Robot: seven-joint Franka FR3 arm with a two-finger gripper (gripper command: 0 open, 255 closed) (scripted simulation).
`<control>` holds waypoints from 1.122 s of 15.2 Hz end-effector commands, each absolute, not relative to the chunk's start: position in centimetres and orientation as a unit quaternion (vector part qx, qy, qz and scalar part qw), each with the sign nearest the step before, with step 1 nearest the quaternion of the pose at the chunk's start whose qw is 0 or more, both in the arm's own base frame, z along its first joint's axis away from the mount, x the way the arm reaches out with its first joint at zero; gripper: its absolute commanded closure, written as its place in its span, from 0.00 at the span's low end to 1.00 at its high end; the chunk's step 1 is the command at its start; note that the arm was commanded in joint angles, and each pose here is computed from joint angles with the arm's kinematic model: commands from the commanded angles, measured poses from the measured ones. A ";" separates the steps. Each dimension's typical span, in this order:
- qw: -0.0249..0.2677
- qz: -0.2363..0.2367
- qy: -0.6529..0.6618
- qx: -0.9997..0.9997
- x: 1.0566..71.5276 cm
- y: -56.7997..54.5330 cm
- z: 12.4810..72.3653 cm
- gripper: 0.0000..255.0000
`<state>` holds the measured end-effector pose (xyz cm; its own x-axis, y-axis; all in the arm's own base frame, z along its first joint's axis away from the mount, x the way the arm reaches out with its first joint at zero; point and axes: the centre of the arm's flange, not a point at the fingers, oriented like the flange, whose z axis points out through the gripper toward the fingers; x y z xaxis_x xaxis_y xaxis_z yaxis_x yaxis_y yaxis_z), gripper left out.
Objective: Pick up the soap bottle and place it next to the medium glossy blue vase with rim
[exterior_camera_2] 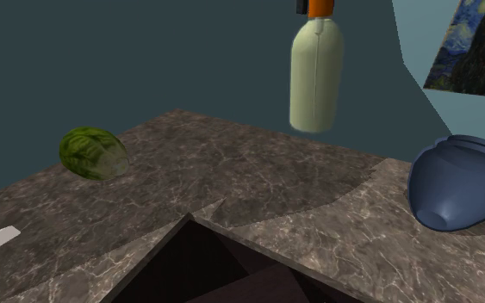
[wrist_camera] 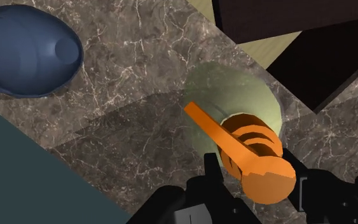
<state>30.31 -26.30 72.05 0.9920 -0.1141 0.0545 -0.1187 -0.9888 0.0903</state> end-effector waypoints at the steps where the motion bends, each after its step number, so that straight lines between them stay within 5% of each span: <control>1: 0.047 0.025 -0.058 0.997 28.3 -28.1 72.2 1.00; 17: 0.047 0.025 -0.058 0.997 12.2 -41.8 72.3 1.00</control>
<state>13.08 -41.02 72.07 0.9918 -0.1154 0.0552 -0.1200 -0.9888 0.0891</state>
